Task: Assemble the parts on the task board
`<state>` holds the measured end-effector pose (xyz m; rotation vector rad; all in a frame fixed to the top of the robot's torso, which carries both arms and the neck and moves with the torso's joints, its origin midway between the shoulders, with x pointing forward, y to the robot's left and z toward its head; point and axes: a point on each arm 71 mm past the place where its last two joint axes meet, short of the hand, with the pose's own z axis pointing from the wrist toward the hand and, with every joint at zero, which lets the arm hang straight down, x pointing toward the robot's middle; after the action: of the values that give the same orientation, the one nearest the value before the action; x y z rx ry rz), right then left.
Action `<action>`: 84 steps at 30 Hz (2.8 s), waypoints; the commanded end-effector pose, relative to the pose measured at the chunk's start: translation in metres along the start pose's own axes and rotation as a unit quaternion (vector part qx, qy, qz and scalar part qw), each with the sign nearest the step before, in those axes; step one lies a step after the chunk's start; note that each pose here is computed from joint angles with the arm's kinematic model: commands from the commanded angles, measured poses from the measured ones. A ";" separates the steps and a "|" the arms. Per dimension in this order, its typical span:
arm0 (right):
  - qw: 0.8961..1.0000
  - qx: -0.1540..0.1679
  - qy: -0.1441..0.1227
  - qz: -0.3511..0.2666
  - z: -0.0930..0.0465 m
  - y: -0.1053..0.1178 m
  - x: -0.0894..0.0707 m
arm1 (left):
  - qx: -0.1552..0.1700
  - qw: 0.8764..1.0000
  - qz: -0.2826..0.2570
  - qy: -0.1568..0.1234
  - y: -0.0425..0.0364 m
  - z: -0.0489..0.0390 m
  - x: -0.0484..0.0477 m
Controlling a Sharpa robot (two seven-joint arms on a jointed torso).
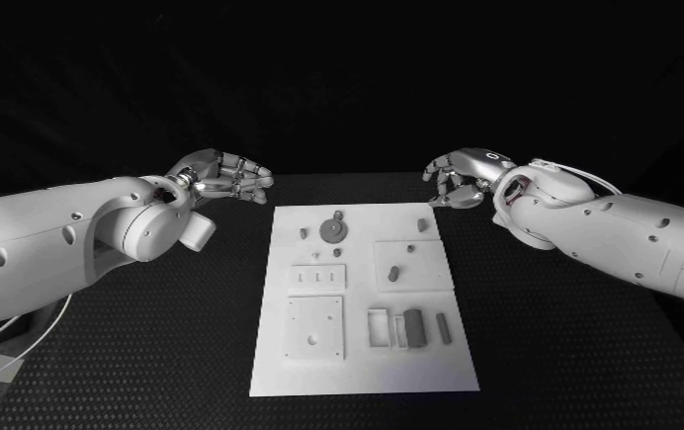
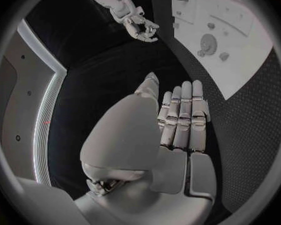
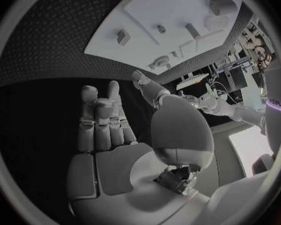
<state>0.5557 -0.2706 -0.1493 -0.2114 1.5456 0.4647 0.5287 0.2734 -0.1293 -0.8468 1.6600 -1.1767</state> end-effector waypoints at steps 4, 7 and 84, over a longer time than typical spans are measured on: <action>0.999 -0.020 0.045 0.008 -0.002 -0.013 0.015 | 0.007 1.000 0.001 0.008 0.0000 0.0012 0.0017; 0.998 -0.012 0.061 0.015 -0.002 -0.019 0.024 | 0.005 1.000 0.001 0.009 0.0007 0.0012 0.0020; 0.982 0.027 0.101 0.159 0.003 -0.033 0.097 | -0.002 1.000 0.000 0.015 0.0050 0.0000 0.0043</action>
<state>0.5704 -0.2867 -0.2443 0.0363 1.7674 0.6443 0.5276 0.2740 -0.1359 -0.8496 1.6793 -1.1755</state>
